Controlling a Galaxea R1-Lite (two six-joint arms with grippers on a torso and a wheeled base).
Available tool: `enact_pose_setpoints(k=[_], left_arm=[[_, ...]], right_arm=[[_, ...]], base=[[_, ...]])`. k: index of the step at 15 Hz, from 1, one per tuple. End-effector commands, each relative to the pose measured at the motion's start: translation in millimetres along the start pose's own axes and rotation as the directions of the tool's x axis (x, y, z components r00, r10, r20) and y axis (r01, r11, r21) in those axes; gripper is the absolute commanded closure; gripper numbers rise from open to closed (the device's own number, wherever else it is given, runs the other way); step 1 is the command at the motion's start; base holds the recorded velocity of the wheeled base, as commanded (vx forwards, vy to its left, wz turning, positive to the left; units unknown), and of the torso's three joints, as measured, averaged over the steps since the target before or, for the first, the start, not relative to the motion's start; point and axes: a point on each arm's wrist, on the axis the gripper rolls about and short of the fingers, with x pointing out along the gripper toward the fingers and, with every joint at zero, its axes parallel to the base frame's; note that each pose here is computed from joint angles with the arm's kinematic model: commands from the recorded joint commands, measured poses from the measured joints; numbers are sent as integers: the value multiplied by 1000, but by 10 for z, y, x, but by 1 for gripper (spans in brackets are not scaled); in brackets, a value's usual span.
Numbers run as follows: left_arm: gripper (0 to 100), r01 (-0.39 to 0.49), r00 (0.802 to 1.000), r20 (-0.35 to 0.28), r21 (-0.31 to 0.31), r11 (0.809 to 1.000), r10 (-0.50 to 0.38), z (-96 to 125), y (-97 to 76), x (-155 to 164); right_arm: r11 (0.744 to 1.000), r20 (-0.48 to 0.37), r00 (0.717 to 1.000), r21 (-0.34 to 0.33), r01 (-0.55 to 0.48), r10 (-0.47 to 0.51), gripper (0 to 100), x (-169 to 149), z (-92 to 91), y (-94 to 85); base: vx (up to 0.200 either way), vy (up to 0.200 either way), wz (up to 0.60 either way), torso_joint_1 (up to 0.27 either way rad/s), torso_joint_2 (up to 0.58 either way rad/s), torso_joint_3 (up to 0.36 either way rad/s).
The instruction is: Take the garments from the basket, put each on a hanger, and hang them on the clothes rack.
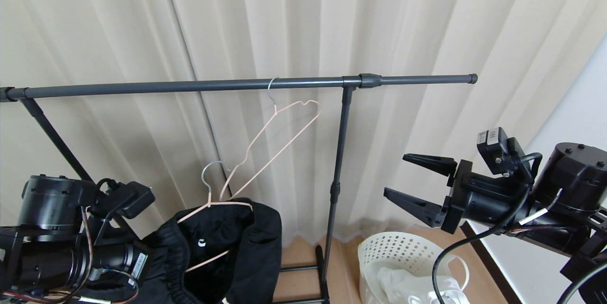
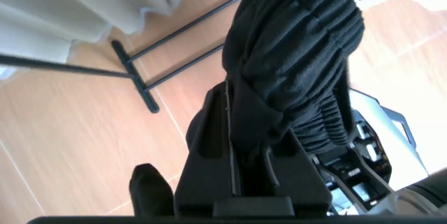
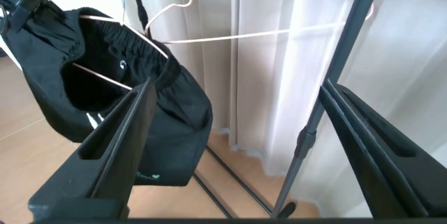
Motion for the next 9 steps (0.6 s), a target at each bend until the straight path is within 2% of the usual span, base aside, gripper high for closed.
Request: enact_pose_setpoints(k=[1, 3, 9], left_arm=[[100, -17, 1000, -25, -26, 1000, 16, -103, 33, 8], [100, -31, 999, -36, -46, 998, 29, -192, 54, 10], [100, -60, 995, -80, -80, 995, 53, -256, 131, 74]], right_arm=[[1000, -3, 1000, 1, -1, 1, 0, 8, -11, -4], [1000, -3, 1000, 1, -1, 1, 0, 4, -10, -1], [1000, -4, 1000, 2, -1, 1, 0, -1, -13, 3]], base=[[0, 0, 0, 0, 0, 0], [0, 0, 0, 0, 0, 0], [0, 0, 0, 0, 0, 0]])
